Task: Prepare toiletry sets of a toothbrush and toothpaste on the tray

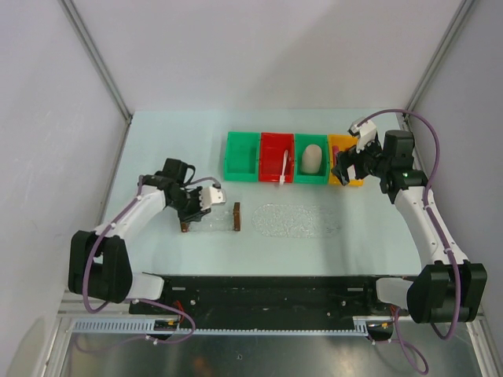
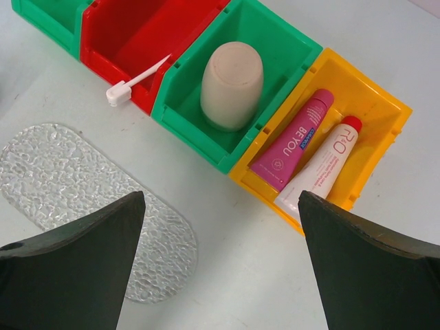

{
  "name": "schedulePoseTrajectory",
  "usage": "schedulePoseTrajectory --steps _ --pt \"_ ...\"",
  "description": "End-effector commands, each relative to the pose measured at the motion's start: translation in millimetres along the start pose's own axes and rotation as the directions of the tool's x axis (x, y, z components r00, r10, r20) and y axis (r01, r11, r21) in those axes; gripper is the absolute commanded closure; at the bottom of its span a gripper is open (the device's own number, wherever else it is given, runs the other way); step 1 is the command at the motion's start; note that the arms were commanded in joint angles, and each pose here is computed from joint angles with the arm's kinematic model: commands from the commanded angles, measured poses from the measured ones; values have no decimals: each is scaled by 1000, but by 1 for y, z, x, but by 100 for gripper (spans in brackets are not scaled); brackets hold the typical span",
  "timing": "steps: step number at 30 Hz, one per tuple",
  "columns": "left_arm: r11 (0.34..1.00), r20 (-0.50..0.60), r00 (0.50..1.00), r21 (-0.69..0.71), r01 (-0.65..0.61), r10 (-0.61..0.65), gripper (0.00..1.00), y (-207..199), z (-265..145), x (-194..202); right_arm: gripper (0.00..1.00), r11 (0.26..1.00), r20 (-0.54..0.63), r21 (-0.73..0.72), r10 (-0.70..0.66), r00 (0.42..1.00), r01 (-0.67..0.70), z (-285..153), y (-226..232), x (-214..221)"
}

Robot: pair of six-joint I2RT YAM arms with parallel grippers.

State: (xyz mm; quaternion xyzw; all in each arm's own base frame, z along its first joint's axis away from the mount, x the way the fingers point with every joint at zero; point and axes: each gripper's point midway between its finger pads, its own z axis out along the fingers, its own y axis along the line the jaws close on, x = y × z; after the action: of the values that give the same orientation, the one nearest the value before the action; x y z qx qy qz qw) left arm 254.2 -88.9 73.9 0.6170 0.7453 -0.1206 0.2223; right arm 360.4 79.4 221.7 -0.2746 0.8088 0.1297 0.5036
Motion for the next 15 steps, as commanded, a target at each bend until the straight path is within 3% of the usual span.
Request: schedulePoseTrajectory --steps 1,15 --pt "997 48 996 -31 77 -76 100 5 -12 -36 0 999 36 22 -29 999 28 -3 -6 -15" --pt "996 13 997 -59 72 -72 100 -2 -5 -49 0 999 28 23 -24 999 24 -2 -7 -12"
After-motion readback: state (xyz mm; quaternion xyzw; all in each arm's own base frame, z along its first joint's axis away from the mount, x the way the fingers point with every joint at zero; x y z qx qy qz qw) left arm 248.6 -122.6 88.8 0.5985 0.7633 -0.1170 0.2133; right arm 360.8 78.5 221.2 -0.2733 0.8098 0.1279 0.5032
